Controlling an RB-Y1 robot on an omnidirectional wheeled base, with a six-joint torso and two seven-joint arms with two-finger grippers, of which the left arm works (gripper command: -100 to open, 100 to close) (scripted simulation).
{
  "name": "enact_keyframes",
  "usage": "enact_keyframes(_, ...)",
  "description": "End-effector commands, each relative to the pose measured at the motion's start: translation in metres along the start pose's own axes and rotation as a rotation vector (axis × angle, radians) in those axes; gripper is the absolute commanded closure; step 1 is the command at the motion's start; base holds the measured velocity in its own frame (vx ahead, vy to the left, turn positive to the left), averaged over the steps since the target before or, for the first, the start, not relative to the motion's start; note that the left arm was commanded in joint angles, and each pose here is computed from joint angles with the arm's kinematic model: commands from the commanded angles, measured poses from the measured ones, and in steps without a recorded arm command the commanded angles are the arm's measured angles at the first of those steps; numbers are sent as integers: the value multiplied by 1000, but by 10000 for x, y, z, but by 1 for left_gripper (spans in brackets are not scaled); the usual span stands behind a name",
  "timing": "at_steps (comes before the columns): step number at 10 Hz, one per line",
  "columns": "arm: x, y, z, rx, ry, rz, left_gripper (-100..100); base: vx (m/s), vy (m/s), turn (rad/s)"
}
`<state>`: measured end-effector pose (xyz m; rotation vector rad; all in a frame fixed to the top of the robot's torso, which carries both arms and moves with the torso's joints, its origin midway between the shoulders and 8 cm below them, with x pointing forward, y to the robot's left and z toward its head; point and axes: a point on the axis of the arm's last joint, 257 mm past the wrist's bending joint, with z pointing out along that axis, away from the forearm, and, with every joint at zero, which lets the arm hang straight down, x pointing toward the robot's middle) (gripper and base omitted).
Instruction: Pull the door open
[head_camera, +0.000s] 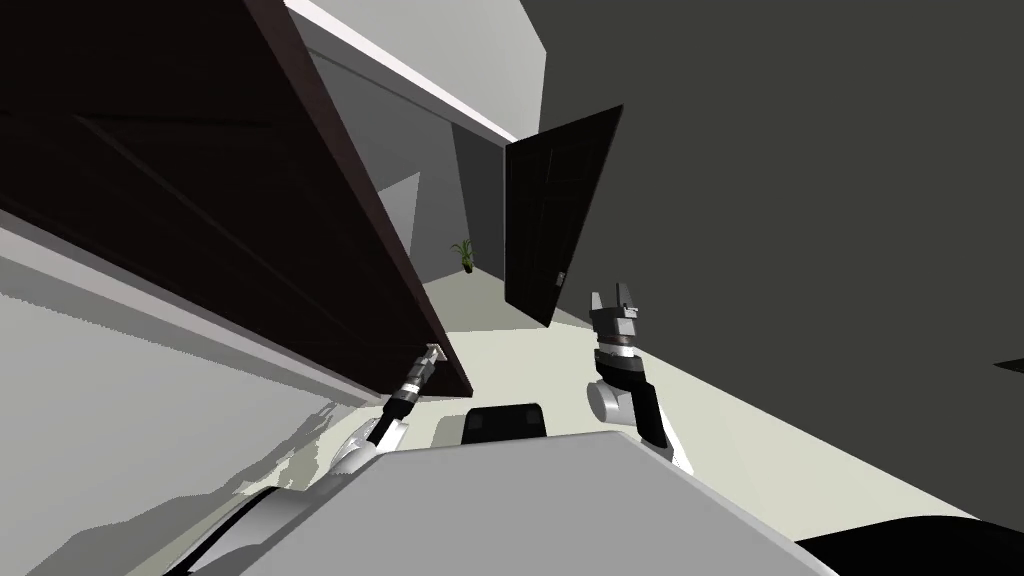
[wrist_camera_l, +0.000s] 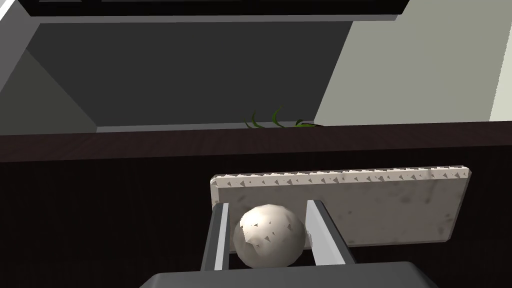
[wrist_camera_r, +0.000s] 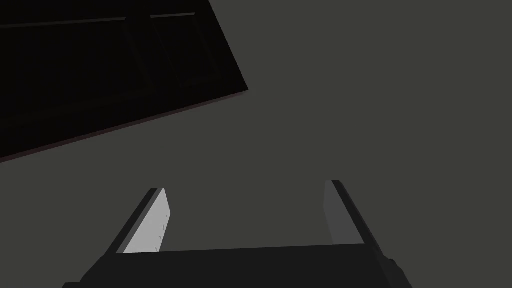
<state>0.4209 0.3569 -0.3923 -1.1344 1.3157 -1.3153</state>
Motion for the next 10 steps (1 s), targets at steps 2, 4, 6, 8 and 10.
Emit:
enact_keyframes(2,-80,42,-187,-13,12,0,100,-175,51,-79)
enact_keyframes(4,-89,-9,-256,-1,36,-2,100,-87,14,-35)
enact_keyframes(6,-60,33,-338,-9,43,-3,100,-79,28,-71)
enact_keyframes(8,-66,31,-370,-8,47,-3,100,-123,66,-90)
enact_keyframes(10,-89,21,-527,-5,69,-1,100,-153,95,-156)
